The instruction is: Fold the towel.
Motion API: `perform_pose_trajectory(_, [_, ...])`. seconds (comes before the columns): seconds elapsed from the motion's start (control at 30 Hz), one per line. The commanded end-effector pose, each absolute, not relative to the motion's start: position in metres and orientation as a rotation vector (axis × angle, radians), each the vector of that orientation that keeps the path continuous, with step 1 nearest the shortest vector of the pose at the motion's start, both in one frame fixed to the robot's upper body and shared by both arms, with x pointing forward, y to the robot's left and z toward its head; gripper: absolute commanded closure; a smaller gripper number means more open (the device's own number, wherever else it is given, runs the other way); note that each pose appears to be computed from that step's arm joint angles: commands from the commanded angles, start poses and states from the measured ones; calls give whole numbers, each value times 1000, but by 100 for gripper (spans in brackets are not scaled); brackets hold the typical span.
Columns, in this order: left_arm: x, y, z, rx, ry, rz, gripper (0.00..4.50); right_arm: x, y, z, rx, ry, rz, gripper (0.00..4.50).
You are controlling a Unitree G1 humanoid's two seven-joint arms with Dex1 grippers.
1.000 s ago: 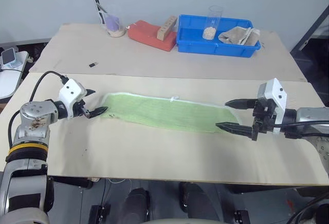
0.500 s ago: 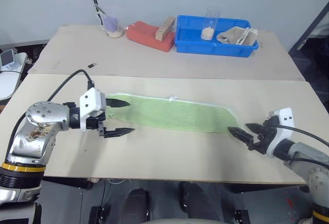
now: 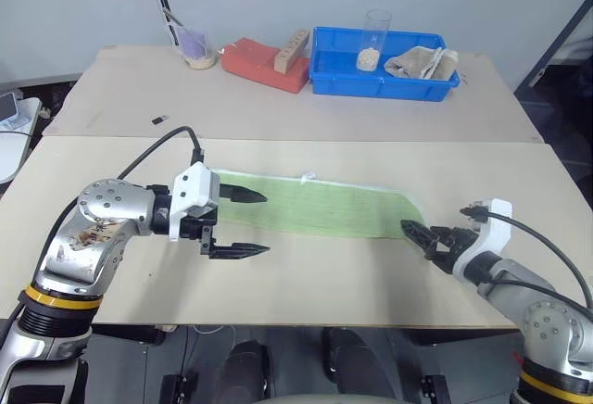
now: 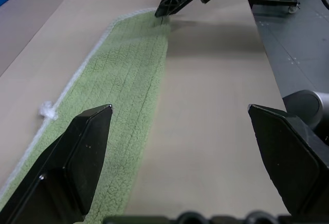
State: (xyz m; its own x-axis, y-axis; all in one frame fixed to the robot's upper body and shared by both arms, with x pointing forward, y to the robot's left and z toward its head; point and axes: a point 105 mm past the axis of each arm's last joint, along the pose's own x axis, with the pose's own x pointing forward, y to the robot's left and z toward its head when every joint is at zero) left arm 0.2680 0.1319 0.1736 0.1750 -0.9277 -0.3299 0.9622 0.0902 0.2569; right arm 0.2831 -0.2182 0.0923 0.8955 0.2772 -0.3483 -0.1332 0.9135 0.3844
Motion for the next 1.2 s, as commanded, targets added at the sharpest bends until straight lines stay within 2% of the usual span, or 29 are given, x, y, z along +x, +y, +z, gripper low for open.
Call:
perform_pose_trajectory(0.03, [268, 129, 180, 490, 46, -1399, 0, 286, -222, 91, 350, 415, 182, 125])
perform_pose_trajectory(0.2, [270, 132, 175, 490, 43, -1378, 0, 290, -227, 92, 343, 407, 165, 285])
perform_pose_trajectory(0.3, [269, 132, 174, 481, 40, -1373, 0, 294, -236, 94, 324, 398, 145, 404])
perform_pose_trajectory(0.33, [270, 132, 174, 475, 36, -1368, 0, 295, -239, 96, 316, 394, 138, 435])
perform_pose_trajectory(0.37, [270, 132, 174, 466, 32, -1362, 0, 297, -244, 98, 309, 390, 128, 447])
perform_pose_trajectory(0.47, [273, 132, 176, 451, 24, -1344, 0, 301, -258, 104, 270, 379, 114, 447])
perform_pose_trajectory(0.6, [275, 133, 179, 421, 11, -1327, 0, 309, -294, 131, 159, 341, 111, 447])
perform_pose_trajectory(0.67, [275, 130, 183, 405, -4, -1327, 0, 312, -289, 145, 75, 331, 203, 447])
perform_pose_trajectory(0.77, [275, 126, 189, 380, -25, -1327, 0, 315, -261, 164, -31, 315, 373, 447])
perform_pose_trajectory(0.93, [270, 124, 193, 377, -26, -1334, 0, 311, -189, 182, -162, 289, 649, 447])
perform_pose_trajectory(1.03, [268, 125, 195, 382, -25, -1328, 0, 311, -157, 181, -185, 274, 730, 447])
perform_pose_trajectory(1.2, [267, 126, 196, 388, -20, -1312, 0, 313, -115, 159, -172, 303, 811, 447])
